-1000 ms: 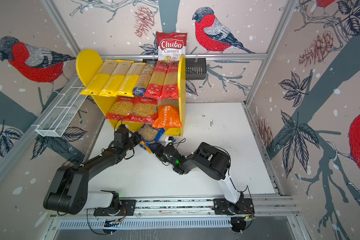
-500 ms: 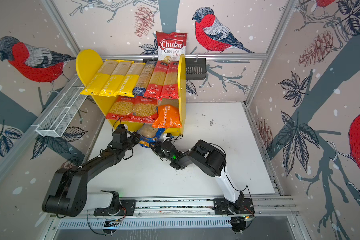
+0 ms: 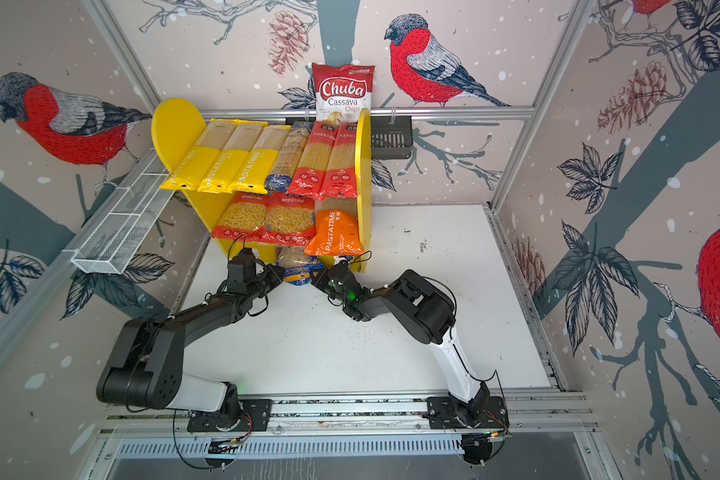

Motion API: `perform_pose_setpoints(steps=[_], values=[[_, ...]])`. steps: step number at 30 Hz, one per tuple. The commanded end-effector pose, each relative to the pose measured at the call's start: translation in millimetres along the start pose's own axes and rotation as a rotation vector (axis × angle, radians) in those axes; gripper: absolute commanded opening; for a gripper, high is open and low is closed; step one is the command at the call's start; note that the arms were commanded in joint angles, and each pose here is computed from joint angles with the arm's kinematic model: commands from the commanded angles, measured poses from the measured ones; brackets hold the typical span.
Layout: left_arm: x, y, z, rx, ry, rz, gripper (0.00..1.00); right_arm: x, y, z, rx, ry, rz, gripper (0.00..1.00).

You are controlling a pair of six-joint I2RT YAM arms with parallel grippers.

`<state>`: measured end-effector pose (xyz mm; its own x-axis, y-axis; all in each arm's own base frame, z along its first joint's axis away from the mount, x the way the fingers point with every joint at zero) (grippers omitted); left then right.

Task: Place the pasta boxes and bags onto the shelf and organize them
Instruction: 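Push the Orecchiette bag under the lower shelf with both grippers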

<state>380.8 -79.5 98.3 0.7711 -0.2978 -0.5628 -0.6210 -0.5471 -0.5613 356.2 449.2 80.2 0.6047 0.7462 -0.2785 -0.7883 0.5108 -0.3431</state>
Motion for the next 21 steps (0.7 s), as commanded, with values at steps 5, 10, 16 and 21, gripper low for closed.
perform_pose_setpoints(steps=[5, 10, 16, 21], values=[[-19, -1, 0, 0.004, 0.005, -0.037, 0.32, -16, -12, 2, 0.024, -0.03, -0.186, 0.03], [-42, -6, 20, 0.005, -0.114, -0.104, 0.48, -14, 13, 9, 0.048, -0.051, -0.184, 0.06], [-64, 11, 10, -0.018, -0.029, -0.064, 0.59, 1, 22, 28, 0.058, -0.118, -0.151, 0.08], [-64, 38, 18, -0.08, 0.041, -0.048, 0.6, 16, 16, 39, -0.007, -0.128, -0.15, 0.09]])
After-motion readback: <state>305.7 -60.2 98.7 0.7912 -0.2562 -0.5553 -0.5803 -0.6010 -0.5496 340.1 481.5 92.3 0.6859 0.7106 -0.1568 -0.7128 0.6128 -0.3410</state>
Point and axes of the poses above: each gripper's point midway between its finger pads, its own x axis out along the fingers, its own z axis along the line the jaws close on, y = z × x, the point moved 1 cm from there along -x, back along the fingers, and after that the axes turned 3 degrees about x, right-handed, at the moved point
